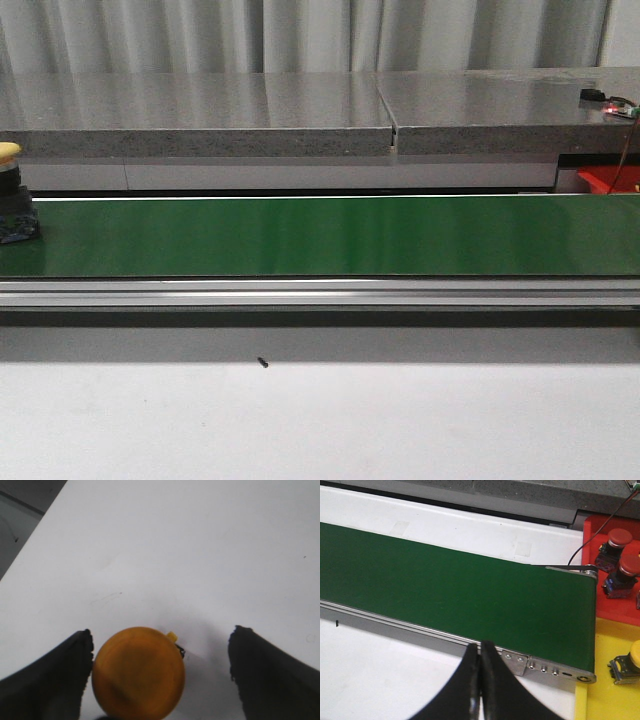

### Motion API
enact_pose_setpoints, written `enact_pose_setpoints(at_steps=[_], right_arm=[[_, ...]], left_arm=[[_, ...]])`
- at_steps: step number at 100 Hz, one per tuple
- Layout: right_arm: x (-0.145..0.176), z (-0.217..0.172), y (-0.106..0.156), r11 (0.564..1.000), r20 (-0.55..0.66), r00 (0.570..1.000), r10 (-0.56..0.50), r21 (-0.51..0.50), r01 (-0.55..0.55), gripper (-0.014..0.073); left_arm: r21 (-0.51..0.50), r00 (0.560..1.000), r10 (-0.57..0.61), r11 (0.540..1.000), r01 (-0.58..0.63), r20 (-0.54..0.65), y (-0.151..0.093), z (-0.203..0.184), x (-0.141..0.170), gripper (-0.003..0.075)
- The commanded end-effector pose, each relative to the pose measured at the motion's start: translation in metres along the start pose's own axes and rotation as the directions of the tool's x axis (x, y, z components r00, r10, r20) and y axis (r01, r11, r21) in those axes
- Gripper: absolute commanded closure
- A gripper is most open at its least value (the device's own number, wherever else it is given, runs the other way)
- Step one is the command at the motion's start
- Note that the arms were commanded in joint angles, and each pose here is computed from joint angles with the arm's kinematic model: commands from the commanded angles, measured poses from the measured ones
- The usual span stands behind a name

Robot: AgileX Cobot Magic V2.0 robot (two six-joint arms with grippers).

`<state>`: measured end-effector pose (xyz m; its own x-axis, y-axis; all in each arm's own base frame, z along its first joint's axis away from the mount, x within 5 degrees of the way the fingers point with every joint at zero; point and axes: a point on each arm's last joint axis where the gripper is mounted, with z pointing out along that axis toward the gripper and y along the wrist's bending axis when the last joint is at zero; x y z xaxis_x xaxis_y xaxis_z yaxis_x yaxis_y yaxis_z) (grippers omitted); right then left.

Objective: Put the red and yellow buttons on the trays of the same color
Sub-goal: 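Lower the yellow button onto the conveyor belt and open the left gripper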

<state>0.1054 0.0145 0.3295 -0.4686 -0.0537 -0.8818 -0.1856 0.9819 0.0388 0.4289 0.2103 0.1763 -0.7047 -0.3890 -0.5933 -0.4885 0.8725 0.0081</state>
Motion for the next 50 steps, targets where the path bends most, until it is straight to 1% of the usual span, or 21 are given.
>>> enact_pose_setpoints(at_steps=[1, 6, 8, 13, 18, 23, 27, 34, 50], right_arm=[[-0.012, -0.005, -0.001, 1.000, 0.082, 0.997, -0.007, 0.018, 0.005, 0.0704], [-0.012, -0.005, -0.001, 1.000, 0.082, 0.997, -0.007, 0.018, 0.005, 0.0704], [-0.012, -0.005, -0.001, 1.000, 0.082, 0.997, -0.007, 0.018, 0.005, 0.0704], [-0.012, -0.005, -0.001, 1.000, 0.082, 0.997, -0.007, 0.018, 0.005, 0.0704], [-0.012, -0.005, -0.001, 1.000, 0.082, 0.997, -0.007, 0.018, 0.005, 0.0704], [-0.012, -0.005, -0.001, 1.000, 0.082, 0.997, -0.007, 0.018, 0.005, 0.0704], [-0.012, -0.005, -0.001, 1.000, 0.082, 0.997, -0.007, 0.018, 0.005, 0.0704], [-0.012, -0.005, -0.001, 1.000, 0.082, 0.997, -0.007, 0.018, 0.005, 0.0704], [-0.012, -0.005, -0.001, 1.000, 0.082, 0.997, -0.007, 0.018, 0.005, 0.0704]], left_arm=[[0.008, 0.988, -0.005, 1.000, 0.004, 0.153, 0.002, -0.031, -0.029, 0.0360], [0.008, 0.988, -0.005, 1.000, 0.004, 0.155, 0.002, -0.031, -0.029, 0.0456], [0.008, 0.988, -0.005, 1.000, 0.004, 0.155, 0.002, -0.031, -0.029, 0.0481], [0.008, 0.988, -0.005, 1.000, 0.004, 0.155, 0.002, -0.031, -0.029, 0.0572], [0.007, 0.988, -0.003, 1.000, 0.002, 0.157, 0.002, -0.033, -0.030, 0.0635], [0.005, 0.987, -0.001, 1.000, 0.001, 0.159, 0.002, -0.038, -0.031, 0.0680], [0.004, 0.987, -0.002, 1.000, 0.001, 0.160, 0.002, -0.043, -0.033, 0.0708], [0.006, 0.985, -0.008, 1.000, 0.007, 0.170, 0.003, -0.057, -0.037, 0.0732], [0.038, 0.981, -0.051, 0.998, 0.044, 0.186, 0.000, -0.102, -0.045, 0.0733]])
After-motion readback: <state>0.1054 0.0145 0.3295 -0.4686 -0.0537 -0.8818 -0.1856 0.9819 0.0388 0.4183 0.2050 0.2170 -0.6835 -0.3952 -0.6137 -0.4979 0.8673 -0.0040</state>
